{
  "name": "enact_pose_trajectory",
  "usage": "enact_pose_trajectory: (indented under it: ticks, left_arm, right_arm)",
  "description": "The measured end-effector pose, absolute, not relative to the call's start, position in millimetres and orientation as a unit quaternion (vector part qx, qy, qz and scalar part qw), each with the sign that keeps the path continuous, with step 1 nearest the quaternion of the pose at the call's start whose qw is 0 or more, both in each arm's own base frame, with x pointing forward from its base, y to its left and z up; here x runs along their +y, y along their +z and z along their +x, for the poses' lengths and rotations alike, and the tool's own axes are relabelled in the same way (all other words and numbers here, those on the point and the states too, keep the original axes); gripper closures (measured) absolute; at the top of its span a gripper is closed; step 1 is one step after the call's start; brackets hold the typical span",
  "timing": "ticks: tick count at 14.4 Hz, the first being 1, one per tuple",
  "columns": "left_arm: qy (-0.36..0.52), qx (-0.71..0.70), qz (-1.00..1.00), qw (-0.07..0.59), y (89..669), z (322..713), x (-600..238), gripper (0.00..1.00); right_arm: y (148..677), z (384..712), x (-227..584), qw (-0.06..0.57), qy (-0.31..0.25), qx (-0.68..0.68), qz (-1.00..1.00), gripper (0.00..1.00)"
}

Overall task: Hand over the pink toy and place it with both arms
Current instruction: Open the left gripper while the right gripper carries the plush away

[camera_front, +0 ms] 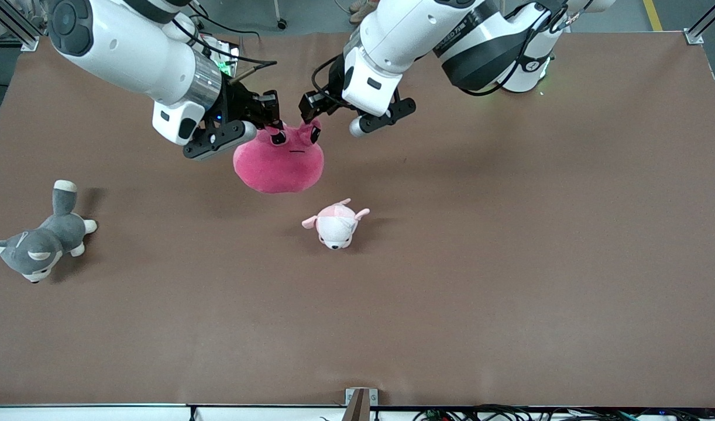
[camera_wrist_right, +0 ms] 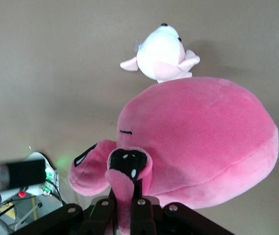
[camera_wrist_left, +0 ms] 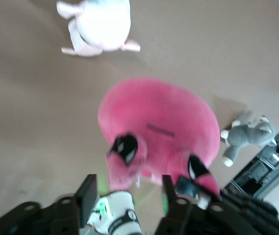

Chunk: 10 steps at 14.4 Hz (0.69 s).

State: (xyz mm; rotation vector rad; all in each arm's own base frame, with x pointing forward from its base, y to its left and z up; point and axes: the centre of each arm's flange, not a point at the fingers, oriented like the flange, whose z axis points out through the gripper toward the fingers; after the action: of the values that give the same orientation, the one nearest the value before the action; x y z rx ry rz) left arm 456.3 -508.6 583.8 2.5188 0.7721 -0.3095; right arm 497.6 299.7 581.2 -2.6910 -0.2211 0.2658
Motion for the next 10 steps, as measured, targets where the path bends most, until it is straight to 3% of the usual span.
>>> enact_pose_trajectory:
  ticks: [3,6,10]
  left_arm:
    - [-0.075,0.279,0.938,0.189,573,470,-489,0.03]
    - [-0.042,0.278,0.949,0.14,563,501,-448,0.0]
    - [-0.015,0.235,0.969,0.069,553,549,-367,0.0]
  right_arm:
    - [594,510,269,0.212,0.095,-0.065,-0.971,0.9]
    - [593,550,180,0.22,0.066,-0.042,-0.972,0.9]
    - [545,595,62,0.219,0.071,0.016,-0.973,0.9]
